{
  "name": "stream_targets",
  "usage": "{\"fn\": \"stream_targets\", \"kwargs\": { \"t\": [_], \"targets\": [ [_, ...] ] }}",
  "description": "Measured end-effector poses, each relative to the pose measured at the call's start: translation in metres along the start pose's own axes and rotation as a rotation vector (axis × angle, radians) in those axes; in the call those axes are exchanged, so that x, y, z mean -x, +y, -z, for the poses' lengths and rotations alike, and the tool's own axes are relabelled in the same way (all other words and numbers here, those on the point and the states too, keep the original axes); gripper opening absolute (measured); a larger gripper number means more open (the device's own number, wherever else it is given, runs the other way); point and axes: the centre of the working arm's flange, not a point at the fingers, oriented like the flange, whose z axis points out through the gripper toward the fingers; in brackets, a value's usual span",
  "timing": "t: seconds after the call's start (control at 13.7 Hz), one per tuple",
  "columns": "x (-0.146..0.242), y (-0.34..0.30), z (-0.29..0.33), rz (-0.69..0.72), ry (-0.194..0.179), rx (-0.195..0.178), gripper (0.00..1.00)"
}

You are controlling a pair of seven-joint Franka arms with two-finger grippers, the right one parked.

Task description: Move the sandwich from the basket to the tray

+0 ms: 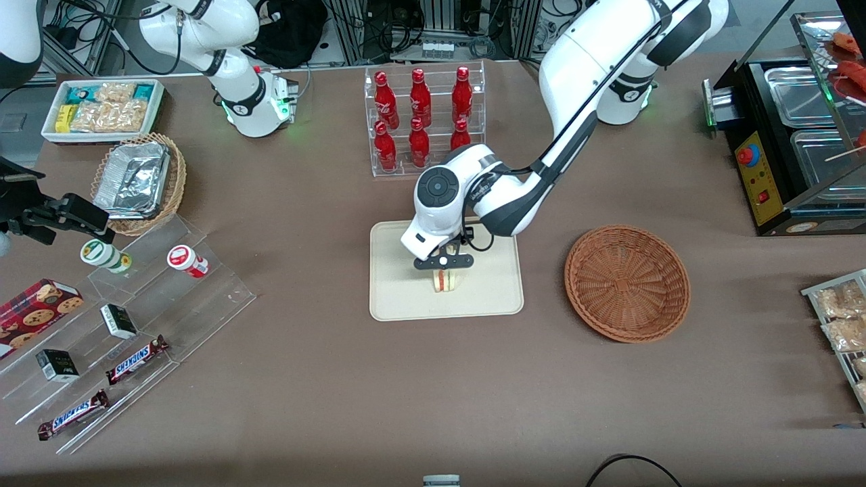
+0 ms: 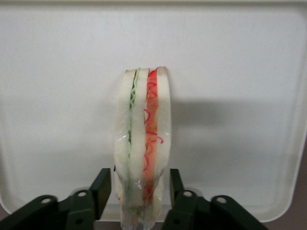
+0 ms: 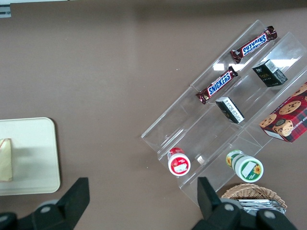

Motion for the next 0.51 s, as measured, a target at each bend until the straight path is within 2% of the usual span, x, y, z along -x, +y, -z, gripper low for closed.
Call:
{"fn": "stream_targets", "kwargs": {
  "t": [0.07, 0.22, 0.29, 0.51],
  "targets": [
    [-0.003, -0.001, 0.015, 0.009, 0.013, 0.005, 0.75],
    [-0.010, -0.014, 0.058, 0.038, 0.031, -0.011, 0.95],
    [-0.014, -0.025, 0.085, 0.067, 0.043, -0.022, 1.00],
    [-0.028, -0.078, 0.168, 0.166, 0.074, -0.064, 1.00]
  ]
}}
